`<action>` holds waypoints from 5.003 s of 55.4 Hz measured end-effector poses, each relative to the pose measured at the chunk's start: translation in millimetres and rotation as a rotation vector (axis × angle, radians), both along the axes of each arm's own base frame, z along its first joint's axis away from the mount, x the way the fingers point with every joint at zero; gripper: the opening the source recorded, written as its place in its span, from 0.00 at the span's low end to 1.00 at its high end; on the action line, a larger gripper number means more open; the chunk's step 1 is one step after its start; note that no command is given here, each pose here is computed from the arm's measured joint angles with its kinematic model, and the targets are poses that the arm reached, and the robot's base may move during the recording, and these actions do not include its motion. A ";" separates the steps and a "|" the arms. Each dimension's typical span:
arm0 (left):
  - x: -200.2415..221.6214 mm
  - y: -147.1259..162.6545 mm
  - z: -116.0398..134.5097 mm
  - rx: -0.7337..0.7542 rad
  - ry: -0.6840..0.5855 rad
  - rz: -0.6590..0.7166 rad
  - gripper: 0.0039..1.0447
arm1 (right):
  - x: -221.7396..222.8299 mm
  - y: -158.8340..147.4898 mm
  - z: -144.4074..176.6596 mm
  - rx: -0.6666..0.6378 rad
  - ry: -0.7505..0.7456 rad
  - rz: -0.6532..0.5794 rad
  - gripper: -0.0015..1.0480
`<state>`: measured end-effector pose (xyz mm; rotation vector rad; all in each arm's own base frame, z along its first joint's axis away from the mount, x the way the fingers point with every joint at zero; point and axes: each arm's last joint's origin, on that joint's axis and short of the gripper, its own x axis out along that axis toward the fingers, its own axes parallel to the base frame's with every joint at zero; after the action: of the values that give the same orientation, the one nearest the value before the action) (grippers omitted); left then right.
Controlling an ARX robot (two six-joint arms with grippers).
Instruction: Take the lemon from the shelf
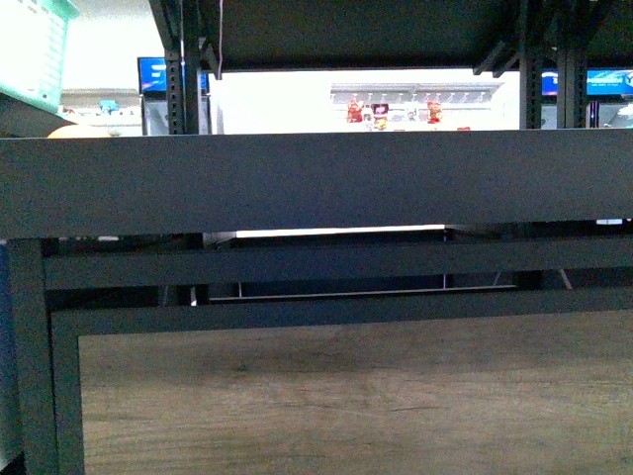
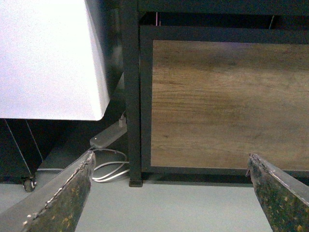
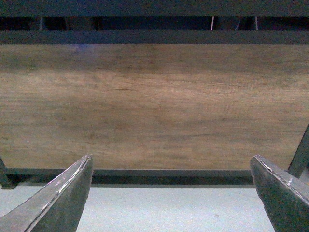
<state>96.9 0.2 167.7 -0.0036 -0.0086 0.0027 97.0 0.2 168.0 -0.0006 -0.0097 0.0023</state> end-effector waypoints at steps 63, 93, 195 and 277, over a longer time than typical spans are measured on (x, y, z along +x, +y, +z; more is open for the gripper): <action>0.0 0.0 0.0 0.000 0.000 0.000 0.92 | 0.0 0.0 0.0 0.000 0.000 -0.001 0.93; 0.0 0.0 0.0 0.000 0.000 0.000 0.92 | 0.0 0.0 0.0 0.000 0.000 0.000 0.93; 0.0 0.0 0.0 0.000 0.000 0.000 0.92 | 0.0 0.0 0.0 0.000 0.000 0.000 0.93; 244.0 201.9 98.3 -1.231 0.116 0.190 0.92 | 0.0 0.0 0.0 0.000 0.000 0.000 0.93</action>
<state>340.9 202.2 266.0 -1.2331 0.1096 0.1978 97.0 0.1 168.0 -0.0002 -0.0101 0.0019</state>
